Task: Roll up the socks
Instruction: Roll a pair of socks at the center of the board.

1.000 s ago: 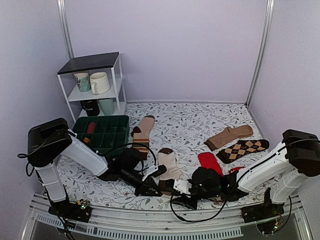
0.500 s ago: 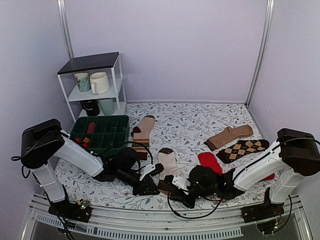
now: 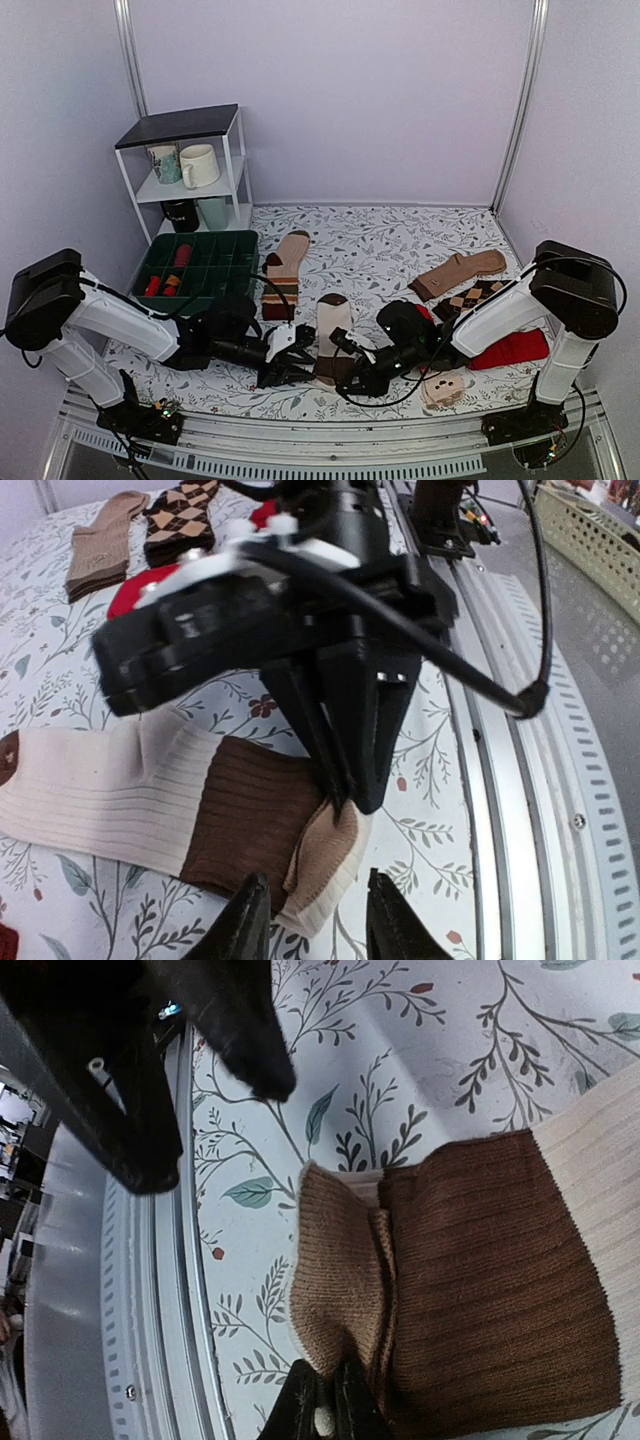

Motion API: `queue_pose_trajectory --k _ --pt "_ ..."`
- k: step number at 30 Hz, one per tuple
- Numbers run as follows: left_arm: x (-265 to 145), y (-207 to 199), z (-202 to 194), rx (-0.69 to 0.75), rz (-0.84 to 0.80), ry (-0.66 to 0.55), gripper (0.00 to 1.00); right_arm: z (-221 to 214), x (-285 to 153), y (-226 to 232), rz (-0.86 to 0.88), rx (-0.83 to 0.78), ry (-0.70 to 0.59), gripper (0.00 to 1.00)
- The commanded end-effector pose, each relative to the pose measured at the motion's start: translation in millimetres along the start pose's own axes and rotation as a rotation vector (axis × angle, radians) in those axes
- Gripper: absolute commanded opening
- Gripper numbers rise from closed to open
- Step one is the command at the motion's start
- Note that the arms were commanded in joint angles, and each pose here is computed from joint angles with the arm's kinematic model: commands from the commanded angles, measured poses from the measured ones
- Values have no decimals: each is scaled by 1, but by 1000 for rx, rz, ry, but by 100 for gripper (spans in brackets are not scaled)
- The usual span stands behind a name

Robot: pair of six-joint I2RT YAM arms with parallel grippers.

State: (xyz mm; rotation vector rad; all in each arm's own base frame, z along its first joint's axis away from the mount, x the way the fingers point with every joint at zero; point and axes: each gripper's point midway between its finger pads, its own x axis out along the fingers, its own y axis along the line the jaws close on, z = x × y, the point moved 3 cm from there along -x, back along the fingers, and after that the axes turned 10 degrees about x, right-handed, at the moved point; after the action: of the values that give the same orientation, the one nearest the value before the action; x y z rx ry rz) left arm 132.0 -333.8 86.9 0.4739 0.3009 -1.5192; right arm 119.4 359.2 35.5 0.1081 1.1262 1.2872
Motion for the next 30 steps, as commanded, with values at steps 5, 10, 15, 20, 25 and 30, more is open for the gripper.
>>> queue_pose_trajectory --k 5,10,15,20,25,30 --pt "11 -17 -11 116 -58 21 37 -68 -10 -46 -89 340 315 4" --pt "20 -12 -15 133 -53 42 37 -67 -7 -48 -82 376 347 4" --pt "30 -10 -19 130 -59 56 37 -70 -5 -49 -72 401 359 4" --pt "33 -9 -17 137 -55 46 37 -73 -5 -50 -70 418 370 4" --pt "35 -9 -13 138 -66 33 37 -75 -4 -53 -68 429 379 5" --pt "39 -13 -14 121 -99 28 32 -75 -3 -53 -66 437 378 5"
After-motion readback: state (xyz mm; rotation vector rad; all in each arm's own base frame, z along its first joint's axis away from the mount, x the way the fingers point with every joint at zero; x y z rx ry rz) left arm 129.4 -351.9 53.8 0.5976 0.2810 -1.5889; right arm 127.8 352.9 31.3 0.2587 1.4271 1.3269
